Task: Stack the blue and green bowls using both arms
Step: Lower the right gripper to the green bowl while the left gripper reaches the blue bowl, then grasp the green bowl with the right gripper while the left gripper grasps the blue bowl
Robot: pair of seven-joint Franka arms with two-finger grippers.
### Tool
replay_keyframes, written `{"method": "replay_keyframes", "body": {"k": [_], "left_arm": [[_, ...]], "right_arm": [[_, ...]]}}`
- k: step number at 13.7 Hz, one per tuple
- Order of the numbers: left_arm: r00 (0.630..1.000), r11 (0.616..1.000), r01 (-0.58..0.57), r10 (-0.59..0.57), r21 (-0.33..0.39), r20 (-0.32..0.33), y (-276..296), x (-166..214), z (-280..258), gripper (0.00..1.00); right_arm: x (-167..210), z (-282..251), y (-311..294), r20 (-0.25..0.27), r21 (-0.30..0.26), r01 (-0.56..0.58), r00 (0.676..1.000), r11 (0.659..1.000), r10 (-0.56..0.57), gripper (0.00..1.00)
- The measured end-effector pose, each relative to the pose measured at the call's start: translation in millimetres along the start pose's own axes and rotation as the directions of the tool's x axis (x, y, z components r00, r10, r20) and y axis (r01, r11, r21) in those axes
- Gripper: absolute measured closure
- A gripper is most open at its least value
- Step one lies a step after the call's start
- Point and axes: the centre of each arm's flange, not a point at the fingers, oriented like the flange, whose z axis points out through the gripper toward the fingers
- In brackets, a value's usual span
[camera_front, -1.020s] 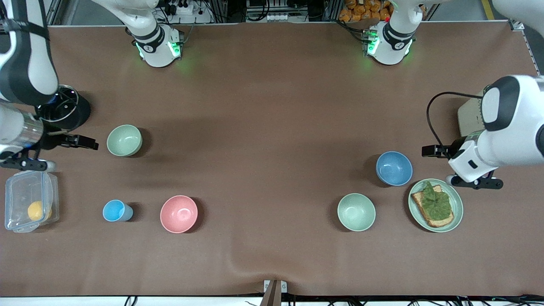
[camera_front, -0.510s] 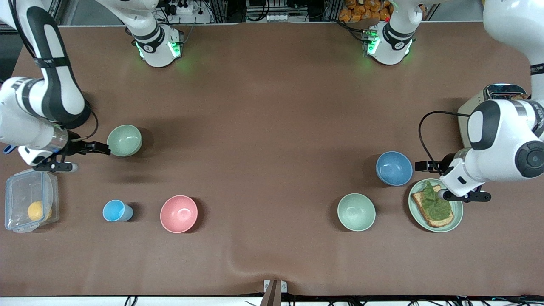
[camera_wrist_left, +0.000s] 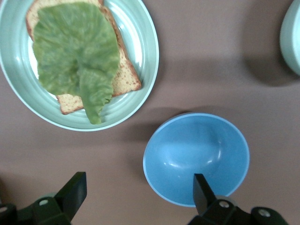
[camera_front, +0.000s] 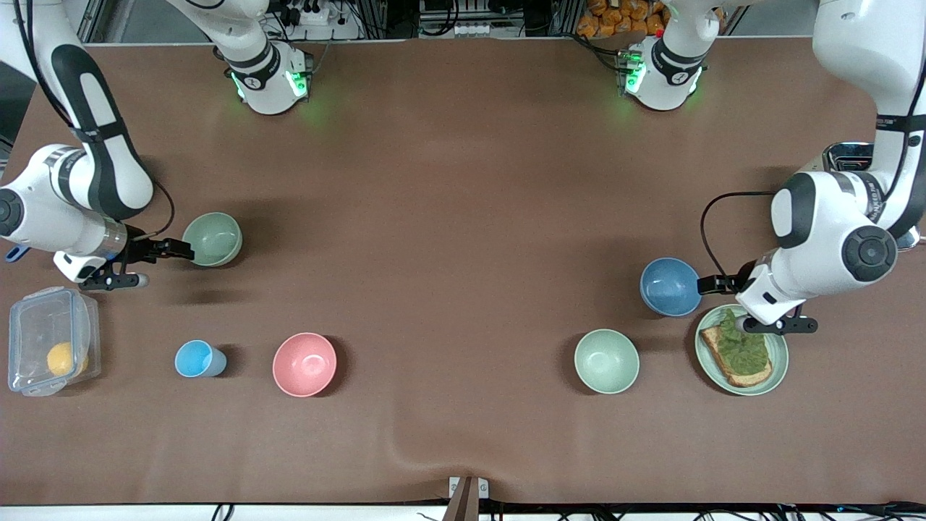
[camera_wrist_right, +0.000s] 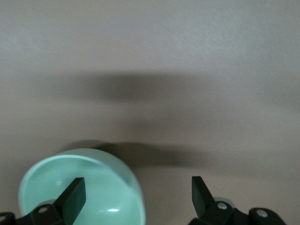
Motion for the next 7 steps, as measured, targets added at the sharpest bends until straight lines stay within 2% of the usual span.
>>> {"method": "replay_keyframes", "body": {"k": [2,4,5,6,7], "left_arm": [[1.0,1.0,0.001,-0.001,-0.001,-0.004,-1.0,-12.8,27.2,0.0],[1.0,1.0,0.003,-0.003,-0.002,0.016,-2.0,-21.6,44.9,0.0],[1.0,1.0,0.003,-0.003,-0.002,0.024,-2.2,-23.1,50.4,0.0],[1.0,1.0,0.003,-0.003,-0.002,0.029,-2.5,-23.4,53.8,0.0],[0.999,1.0,0.004,-0.004,-0.003,0.034,-2.7,-23.5,56.6,0.0]], "right_arm": [[-2.7,11.2,7.5,0.007,0.007,-0.002,1.0,1.0,0.002,0.03],[-5.9,20.9,1.9,0.016,0.025,-0.008,1.0,1.0,0.008,0.14],[-8.5,26.3,-1.9,0.019,0.03,-0.006,1.0,1.0,0.005,0.14],[-11.1,31.5,-5.0,0.017,0.031,0.002,1.0,1.0,-0.003,0.21],[-13.2,35.4,-6.8,0.013,0.03,0.014,1.0,0.999,-0.015,0.33]]}}
